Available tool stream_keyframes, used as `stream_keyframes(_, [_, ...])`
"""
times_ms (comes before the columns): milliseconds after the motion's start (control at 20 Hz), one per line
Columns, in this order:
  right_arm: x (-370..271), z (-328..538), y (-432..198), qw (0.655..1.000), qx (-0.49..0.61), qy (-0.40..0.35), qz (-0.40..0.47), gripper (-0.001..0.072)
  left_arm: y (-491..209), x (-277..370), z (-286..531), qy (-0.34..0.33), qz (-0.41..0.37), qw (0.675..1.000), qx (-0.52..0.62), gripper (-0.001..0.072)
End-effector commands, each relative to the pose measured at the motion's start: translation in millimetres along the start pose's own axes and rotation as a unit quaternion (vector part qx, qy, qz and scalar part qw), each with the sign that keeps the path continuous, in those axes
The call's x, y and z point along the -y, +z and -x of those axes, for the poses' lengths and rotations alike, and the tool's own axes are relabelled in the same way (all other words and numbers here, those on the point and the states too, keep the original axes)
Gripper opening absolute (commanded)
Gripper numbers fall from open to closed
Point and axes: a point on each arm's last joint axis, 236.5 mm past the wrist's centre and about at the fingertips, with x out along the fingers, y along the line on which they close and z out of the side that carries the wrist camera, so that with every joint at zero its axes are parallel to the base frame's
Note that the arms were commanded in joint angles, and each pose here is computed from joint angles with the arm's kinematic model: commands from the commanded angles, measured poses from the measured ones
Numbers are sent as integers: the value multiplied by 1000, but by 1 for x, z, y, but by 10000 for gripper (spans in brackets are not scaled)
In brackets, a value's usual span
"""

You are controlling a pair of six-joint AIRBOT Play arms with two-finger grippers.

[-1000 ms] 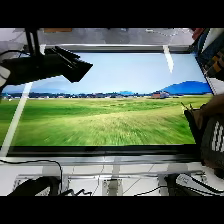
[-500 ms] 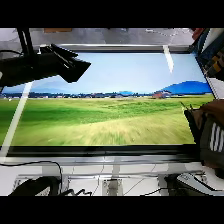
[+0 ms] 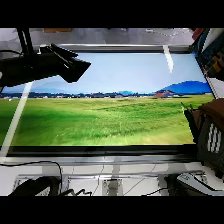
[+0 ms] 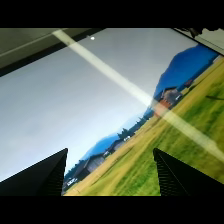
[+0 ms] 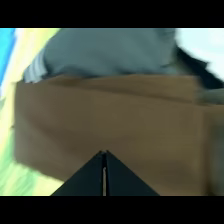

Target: Fold the clothes and pants, and hang the long-sleeved shirts on hangers.

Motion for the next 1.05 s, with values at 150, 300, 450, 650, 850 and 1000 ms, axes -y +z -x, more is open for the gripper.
stream_keyframes(150, [-143, -8, -54, 964, -44, 171, 198, 15, 0, 0, 0, 0, -1, 1000, 0, 584])
stream_keyframes(300, [-217, 9, -110, 913, -49, 225, 337, 15, 0, 0, 0, 0, -1, 1000, 0, 584])
stream_keyframes(450, [-264, 31, -168, 852, -37, 244, 461, 15, 0, 0, 0, 0, -1, 1000, 0, 584])
stream_keyframes(650, [-285, 49, -207, 797, -5, 231, 557, 15, 0, 0, 0, 0, -1, 1000, 0, 584])
stream_keyframes(850, [-281, 46, -202, 798, 10, 205, 567, 14, 0, 0, 0, 0, -1, 1000, 0, 584])
stream_keyframes(1000, [-280, 45, -199, 799, 13, 199, 567, 15, 0, 0, 0, 0, -1, 1000, 0, 584])
